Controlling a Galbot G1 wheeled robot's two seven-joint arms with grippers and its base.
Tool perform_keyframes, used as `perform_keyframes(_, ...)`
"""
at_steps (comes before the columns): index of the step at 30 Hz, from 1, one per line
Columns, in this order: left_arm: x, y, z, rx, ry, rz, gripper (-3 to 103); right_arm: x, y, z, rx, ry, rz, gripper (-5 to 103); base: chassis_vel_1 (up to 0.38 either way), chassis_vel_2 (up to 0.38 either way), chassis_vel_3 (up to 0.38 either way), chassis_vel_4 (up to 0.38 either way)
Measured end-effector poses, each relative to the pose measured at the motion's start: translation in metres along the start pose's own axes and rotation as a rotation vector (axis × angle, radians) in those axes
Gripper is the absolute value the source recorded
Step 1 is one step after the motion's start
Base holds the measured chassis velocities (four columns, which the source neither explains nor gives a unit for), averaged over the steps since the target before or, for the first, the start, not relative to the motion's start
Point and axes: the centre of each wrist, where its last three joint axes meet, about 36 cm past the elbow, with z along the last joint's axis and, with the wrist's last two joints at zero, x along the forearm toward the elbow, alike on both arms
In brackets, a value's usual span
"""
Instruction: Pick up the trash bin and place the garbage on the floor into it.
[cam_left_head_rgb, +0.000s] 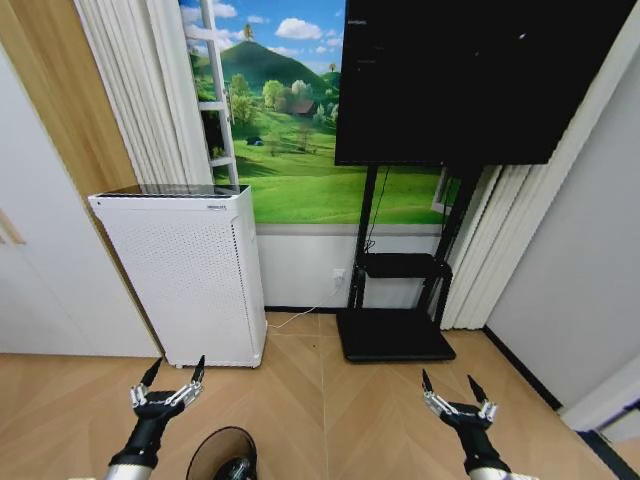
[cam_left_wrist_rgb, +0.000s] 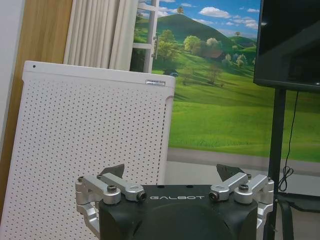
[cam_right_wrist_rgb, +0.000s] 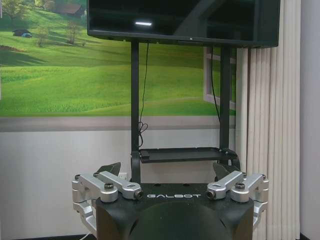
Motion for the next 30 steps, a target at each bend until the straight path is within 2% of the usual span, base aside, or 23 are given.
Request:
perform_keyframes(13,0.0,0.0,0.0,0.0,0.0,0.0,100,-0.0001,0.0,0.0,0.0,0.0,0.0,100,0.109,-0.115,-0.12,0.107)
perform_keyframes(30,0.0,0.0,0.0,0.0,0.0,0.0,100,0.0,0.0,0.0,0.0,0.0,0.0,100,0.296,-0.301,-0.299,0.295)
